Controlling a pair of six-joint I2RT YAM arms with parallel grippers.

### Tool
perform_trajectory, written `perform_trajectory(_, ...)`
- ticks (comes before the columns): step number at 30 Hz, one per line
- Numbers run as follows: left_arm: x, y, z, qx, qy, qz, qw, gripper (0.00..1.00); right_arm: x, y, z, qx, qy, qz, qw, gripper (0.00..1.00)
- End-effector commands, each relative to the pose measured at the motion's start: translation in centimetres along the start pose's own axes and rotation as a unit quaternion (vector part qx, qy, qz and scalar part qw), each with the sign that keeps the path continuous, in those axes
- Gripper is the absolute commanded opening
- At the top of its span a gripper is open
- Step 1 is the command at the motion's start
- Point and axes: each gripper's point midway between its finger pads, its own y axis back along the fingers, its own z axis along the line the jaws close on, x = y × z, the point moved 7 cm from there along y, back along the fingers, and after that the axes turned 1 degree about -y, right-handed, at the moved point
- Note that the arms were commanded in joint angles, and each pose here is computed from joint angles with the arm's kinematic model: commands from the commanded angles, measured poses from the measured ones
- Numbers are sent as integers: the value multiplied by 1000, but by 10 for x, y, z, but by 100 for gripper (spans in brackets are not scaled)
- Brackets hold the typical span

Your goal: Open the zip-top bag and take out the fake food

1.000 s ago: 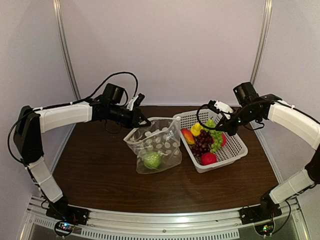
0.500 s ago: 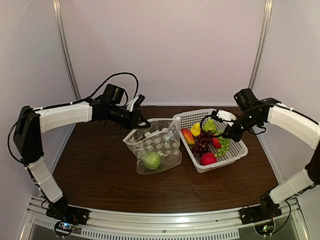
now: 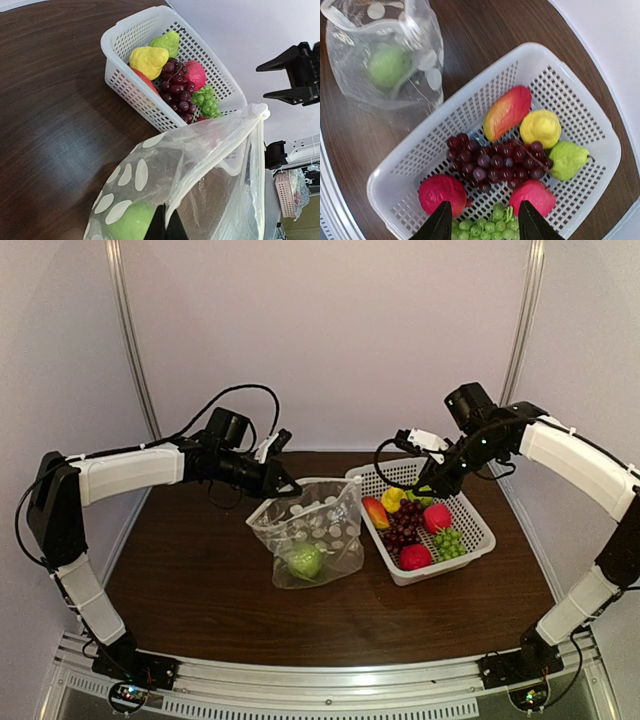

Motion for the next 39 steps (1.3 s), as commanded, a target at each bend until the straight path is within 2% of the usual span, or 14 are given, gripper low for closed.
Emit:
perform_trajectory(1,-11,13,-14,17,-20,-15,1000,0,-50,-3,29,-48,52,-46,996,45)
perform_trajectory(7,-10,17,-20,24,-22,-16,999,0,-119,-1,72,-85,129,-114,981,41)
perform_trajectory(12,-6,13,-27,39,-24,-6,999,0,-147,-17,108,-112,184,-123,969,34)
perform_trajectory(19,4,10,-26,49,-20,9,999,0,-145,-64,136,-111,245,-81,960,19)
perform_trajectory(27,15,1,-16,41,-11,27,999,0,-125,-109,155,-121,285,-30,950,14)
perform_trajectory(34,22,-13,0,30,2,44,999,0,-113,-138,163,-135,295,-4,946,15)
perform_trajectory(37,22,-18,4,27,5,48,998,0,-105,-151,166,-147,303,11,941,25)
perform_trajectory(39,22,-20,7,24,7,50,998,0,-99,-159,169,-158,307,22,938,36)
